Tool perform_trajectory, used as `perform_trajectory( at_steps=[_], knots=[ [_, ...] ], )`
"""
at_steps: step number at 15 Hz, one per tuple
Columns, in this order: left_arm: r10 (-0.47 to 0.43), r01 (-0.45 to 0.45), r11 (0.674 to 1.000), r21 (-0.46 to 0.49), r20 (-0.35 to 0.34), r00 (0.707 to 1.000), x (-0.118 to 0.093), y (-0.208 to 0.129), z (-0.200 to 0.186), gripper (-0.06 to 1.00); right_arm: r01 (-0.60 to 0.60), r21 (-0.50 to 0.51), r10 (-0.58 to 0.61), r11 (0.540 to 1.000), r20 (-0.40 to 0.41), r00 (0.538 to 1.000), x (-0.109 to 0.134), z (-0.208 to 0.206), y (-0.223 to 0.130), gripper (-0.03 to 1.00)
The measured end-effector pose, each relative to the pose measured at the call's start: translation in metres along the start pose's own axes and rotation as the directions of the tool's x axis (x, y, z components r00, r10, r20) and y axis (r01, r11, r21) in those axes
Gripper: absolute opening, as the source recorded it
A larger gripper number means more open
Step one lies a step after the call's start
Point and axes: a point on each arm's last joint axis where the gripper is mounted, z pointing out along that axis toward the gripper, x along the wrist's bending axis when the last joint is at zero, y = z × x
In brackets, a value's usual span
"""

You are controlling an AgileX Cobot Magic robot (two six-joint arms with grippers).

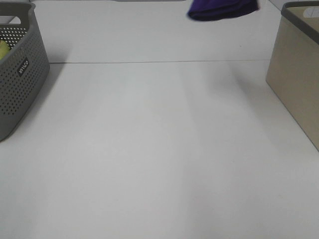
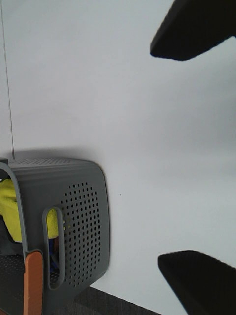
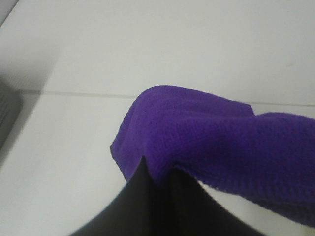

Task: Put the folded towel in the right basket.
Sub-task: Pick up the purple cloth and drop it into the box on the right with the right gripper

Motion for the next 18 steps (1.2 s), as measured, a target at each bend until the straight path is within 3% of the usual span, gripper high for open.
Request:
perform_trajectory(
  at_steps=[2,5,9,10,12,15,16,18],
  knots=[
    [0.0,0.0,1.0,0.0,0.0,1.0,0.0,0.0,0.0,0.99,-0.07,-0.101,0.084,0.992,0.138,0.987,-0.059,-0.042,0.019,0.01],
    [0.0,0.0,1.0,0.0,0.0,1.0,0.0,0.0,0.0,0.99,-0.153,-0.118,0.181,0.981,0.289,0.94,-0.125,-0.072,0.016,0.01],
    [0.0,0.0,1.0,0.0,0.0,1.0,0.0,0.0,0.0,0.99,-0.223,-0.084,0.238,0.971,0.377,0.895,-0.176,-0.067,0.003,0.01],
    [0.0,0.0,1.0,0.0,0.0,1.0,0.0,0.0,0.0,0.99,-0.255,-0.017,0.241,0.967,0.392,0.888,-0.189,-0.05,-0.007,0.02],
    [0.0,0.0,1.0,0.0,0.0,1.0,0.0,0.0,0.0,0.99,-0.28,0.023,0.249,0.96,0.391,0.886,-0.195,-0.037,-0.014,0.15],
    [0.0,0.0,1.0,0.0,0.0,1.0,0.0,0.0,0.0,0.99,-0.281,0.041,0.244,0.959,0.389,0.888,-0.197,-0.033,-0.016,0.76],
    [0.0,0.0,1.0,0.0,0.0,1.0,0.0,0.0,0.0,0.99,-0.277,0.049,0.237,0.96,0.389,0.89,-0.197,-0.032,-0.017,0.89],
    [0.0,0.0,1.0,0.0,0.0,1.0,0.0,0.0,0.0,0.99,-0.28,0.048,0.243,0.959,0.375,0.895,-0.196,-0.031,-0.017,0.96]
  ],
)
